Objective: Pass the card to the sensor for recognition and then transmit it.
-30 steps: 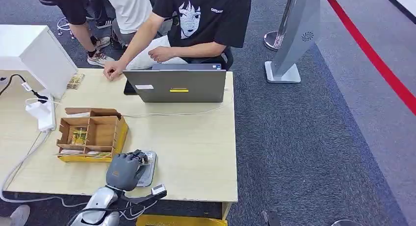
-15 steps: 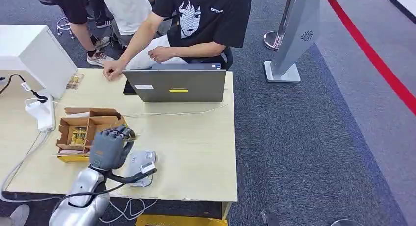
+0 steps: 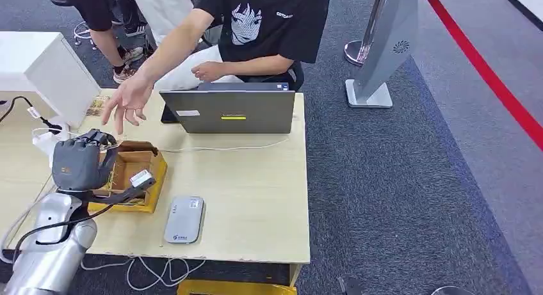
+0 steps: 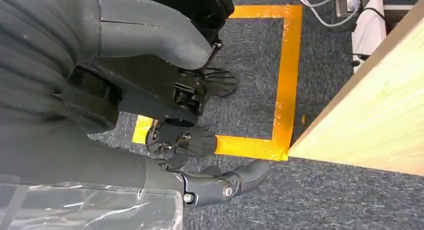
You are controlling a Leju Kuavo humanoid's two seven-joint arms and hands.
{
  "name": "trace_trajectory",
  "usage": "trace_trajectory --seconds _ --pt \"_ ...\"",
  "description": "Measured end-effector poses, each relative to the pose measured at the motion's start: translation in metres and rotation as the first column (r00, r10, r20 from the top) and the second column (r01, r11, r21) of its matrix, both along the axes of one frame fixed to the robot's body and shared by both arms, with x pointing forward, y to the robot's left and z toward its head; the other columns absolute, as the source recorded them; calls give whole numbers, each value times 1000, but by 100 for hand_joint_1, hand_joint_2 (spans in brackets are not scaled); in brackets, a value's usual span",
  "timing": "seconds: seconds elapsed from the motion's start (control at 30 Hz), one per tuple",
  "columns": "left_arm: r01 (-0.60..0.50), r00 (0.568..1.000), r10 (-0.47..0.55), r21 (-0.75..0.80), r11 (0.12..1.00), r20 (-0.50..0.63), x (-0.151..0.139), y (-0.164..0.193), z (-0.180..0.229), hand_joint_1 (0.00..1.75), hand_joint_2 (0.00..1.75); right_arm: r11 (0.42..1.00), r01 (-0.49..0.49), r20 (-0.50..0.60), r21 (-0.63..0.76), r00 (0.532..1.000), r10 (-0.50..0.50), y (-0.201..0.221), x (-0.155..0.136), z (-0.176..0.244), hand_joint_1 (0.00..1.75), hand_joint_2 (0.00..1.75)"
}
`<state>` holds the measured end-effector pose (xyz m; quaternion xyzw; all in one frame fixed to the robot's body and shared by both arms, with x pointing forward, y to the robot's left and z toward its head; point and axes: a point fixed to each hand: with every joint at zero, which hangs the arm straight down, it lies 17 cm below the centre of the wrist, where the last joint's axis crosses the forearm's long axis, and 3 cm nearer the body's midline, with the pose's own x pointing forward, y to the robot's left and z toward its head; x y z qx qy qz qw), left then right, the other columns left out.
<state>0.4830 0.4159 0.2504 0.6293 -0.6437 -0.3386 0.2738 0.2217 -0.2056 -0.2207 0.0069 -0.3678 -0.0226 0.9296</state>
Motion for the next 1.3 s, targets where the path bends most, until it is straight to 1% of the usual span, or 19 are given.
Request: trace_trajectory --seconds 0.27,0.3,0.33,0.57,0.87,0.97,1.03,1.1,1.17,1.2,1.23,1.3 --pt "-10 1000 10 16 1000 -4 0 5 -1 175 175 1000 -6 -1 1 1000 6 1 0 0 0 175" --pt "-9 1000 9 17 1000 -2 1 5 0 162 175 1000 -5 -2 1 1000 5 1 0 0 0 175" --pt "-9 1000 9 20 1000 0 2 4 1 0 175 1000 -4 -2 1 1000 4 1 0 0 0 175" --pt "16 1000 -16 33 999 7 3 -10 2 0 175 1000 7 -7 1 1000 -7 -1 0 -1 0 175" --pt "71 996 -72 13 997 51 -8 -38 11 0 175 1000 13 -8 -1 1000 -13 -3 0 -1 0 175" --pt "123 991 -122 -16 992 45 -14 -57 6 0 175 1000 23 -8 0 1000 -23 -5 0 -1 0 175" --pt "153 988 -153 -24 988 20 -19 -73 -4 0 175 1000 26 -8 0 1000 -26 -5 0 -1 0 175" --pt "196 980 -197 -37 980 -33 -22 -89 -18 0 175 1000 30 -7 0 1000 -30 -6 0 -1 0 175" --pt "248 962 -252 -47 968 -106 -28 -111 -39 0 175 999 38 -6 1 999 -38 -7 0 -1 0 175" --pt "261 952 -264 -40 965 -153 -32 -120 -53 0 175 999 41 -6 2 999 -41 -8 0 -1 0 175" --pt "264 944 -263 -18 964 -201 -37 -129 -69 0 175 999 46 -5 3 999 -46 -8 1 -1 0 175" --pt "258 931 -241 29 966 -273 -48 -135 -97 0 175 999 53 -5 4 999 -53 -9 0 -1 0 175"
